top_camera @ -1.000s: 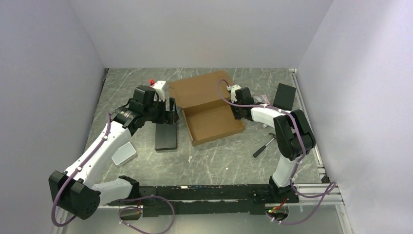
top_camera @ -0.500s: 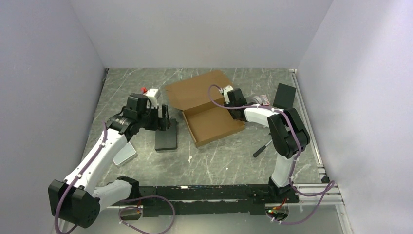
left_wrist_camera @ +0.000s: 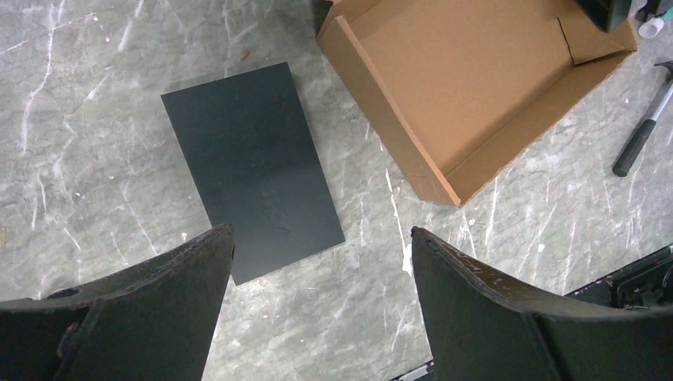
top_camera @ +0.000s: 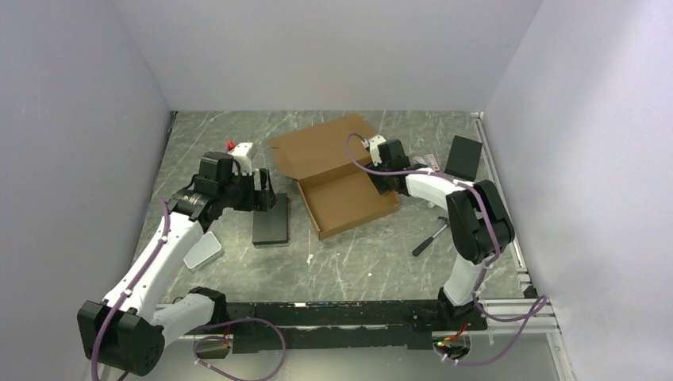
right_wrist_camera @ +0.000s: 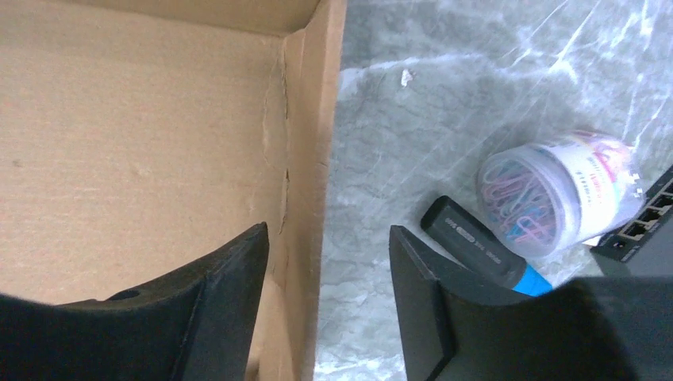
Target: Fold the paper box
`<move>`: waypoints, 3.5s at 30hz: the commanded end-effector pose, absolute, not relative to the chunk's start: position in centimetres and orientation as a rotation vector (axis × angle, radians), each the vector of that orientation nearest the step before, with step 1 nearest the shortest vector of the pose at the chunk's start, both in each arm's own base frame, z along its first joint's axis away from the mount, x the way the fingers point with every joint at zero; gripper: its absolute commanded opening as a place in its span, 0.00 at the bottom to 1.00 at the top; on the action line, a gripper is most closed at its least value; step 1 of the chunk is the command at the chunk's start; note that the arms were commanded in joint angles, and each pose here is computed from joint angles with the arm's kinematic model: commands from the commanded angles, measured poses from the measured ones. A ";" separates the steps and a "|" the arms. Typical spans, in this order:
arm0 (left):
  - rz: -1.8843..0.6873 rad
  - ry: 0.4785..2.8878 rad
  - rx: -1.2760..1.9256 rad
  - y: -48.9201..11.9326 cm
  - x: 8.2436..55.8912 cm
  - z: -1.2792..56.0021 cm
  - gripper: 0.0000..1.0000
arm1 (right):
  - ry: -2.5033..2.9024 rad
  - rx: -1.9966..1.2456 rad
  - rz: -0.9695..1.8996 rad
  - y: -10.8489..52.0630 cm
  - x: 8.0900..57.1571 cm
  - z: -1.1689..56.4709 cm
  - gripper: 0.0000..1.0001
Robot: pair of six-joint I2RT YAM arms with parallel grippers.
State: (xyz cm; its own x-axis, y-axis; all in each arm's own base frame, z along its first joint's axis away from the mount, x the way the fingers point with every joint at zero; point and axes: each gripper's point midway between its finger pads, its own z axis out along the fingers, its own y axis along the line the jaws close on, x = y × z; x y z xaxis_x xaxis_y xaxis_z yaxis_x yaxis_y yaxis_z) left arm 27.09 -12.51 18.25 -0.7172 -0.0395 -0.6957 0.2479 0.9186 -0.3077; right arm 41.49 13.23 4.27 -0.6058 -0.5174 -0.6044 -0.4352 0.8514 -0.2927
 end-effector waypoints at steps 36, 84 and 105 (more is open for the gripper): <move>-0.604 2.228 0.066 -11.3 28.0 20.1 0.94 | 1.937 -0.745 0.631 9.0 36.3 18.6 0.78; -0.669 2.137 0.041 -10.6 27.8 22.0 0.93 | 2.124 -0.706 0.475 2.4 38.4 12.4 0.84; -0.663 2.133 0.031 -10.3 27.8 22.1 0.93 | 2.163 -0.618 0.452 1.8 39.1 12.2 0.85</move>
State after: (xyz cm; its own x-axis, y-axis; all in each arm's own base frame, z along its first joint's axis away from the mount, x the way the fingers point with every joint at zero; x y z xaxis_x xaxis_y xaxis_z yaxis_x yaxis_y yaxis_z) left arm 27.64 -10.05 20.92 -0.6495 -0.2077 -0.7315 0.2206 0.8692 -0.4426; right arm 37.33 2.46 10.33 -0.5938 -0.2693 -0.7582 -0.5724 0.8037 0.1628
